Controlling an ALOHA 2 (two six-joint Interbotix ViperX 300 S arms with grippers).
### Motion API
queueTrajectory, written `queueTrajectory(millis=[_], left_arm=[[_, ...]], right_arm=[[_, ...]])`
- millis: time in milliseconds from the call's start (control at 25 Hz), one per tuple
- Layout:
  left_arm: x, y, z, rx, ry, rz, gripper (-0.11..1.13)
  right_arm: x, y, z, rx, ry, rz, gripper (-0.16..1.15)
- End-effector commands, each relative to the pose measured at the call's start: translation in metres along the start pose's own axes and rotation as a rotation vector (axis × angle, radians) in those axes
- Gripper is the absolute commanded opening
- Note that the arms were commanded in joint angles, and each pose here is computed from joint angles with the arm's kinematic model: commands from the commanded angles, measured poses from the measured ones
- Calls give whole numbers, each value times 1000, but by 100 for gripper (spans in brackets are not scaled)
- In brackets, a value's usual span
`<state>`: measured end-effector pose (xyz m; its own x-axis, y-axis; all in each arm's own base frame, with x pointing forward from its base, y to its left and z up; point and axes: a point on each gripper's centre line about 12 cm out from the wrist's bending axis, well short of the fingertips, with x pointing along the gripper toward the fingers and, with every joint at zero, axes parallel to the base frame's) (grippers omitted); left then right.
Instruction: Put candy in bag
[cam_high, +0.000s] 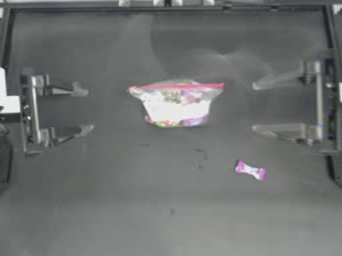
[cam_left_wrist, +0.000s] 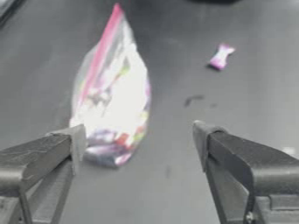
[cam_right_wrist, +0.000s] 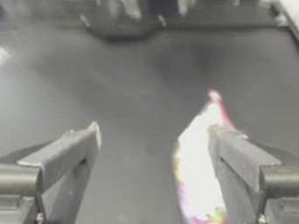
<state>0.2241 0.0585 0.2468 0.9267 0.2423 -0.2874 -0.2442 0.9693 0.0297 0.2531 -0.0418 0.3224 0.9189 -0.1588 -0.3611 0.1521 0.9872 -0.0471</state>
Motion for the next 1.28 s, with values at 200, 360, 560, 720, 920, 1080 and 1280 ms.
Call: queueTrajectory(millis=[200,360,560,720,920,1080,1280], left_arm=[[10,10,2,3,28,38,101],[13,14,0,9,42,54,101],[21,19,-3,13,71,66,101],[26,21,-9,9,96,71,101],[32,21,-12,9,103,71,101],[39,23,-16,6,99,79,101],[50,29,-24,1,100,96,101]], right_arm=[[28,-10,39,-69,127,-43,99],[43,-13,51,-89,212,-53,99],[65,-17,58,-113,287,-60,99],[84,-25,62,-142,329,-65,99],[112,-36,60,-153,373,-56,99],[128,-43,60,-154,386,-43,99],[146,-47,62,-176,406,-27,99]])
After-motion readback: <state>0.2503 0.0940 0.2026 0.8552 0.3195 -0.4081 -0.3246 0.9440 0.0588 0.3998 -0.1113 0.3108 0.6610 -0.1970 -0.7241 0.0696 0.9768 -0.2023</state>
